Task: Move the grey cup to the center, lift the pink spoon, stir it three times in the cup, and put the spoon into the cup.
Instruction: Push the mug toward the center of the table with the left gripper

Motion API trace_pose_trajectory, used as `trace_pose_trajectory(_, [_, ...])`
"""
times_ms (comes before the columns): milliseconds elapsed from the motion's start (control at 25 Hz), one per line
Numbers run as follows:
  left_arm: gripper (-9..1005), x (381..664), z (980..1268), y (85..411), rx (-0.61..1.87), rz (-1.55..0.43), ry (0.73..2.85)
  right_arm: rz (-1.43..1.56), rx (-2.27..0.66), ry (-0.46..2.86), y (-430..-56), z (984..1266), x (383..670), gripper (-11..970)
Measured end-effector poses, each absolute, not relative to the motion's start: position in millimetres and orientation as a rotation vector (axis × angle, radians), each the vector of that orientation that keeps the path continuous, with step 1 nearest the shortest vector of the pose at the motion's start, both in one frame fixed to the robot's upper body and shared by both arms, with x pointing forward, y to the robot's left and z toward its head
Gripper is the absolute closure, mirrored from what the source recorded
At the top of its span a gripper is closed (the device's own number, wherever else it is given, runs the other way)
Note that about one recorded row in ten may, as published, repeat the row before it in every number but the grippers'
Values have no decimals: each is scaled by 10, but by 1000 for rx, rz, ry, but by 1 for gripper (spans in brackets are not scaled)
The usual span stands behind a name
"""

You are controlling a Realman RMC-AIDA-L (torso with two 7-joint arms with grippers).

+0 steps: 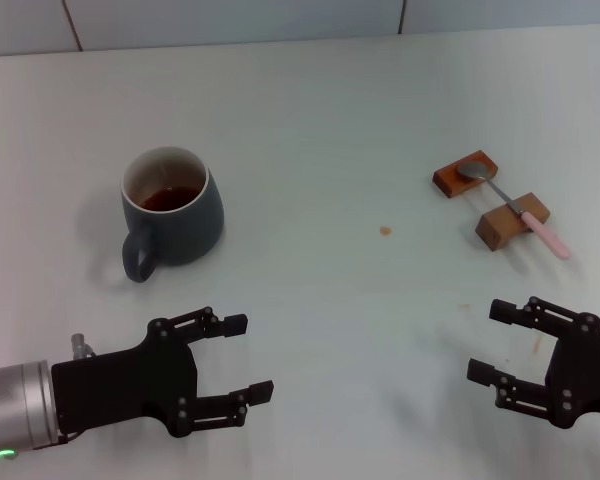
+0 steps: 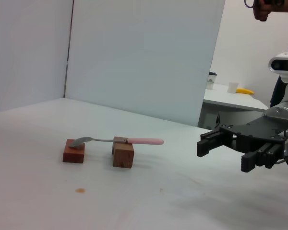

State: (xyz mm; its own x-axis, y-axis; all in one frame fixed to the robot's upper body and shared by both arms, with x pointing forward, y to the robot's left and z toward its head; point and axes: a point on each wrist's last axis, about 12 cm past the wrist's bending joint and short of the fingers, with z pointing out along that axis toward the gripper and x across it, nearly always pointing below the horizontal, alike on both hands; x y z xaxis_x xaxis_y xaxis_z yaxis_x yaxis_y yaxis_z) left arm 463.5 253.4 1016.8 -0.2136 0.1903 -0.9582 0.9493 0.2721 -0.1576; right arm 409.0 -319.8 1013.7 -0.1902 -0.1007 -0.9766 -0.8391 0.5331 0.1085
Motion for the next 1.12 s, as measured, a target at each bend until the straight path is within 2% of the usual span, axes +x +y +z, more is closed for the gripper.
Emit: trace_pose_trajectory(1120, [231,4632,10159,2541,1069,-1032,1631,821,-811,1640,-3164,10135,4118,207])
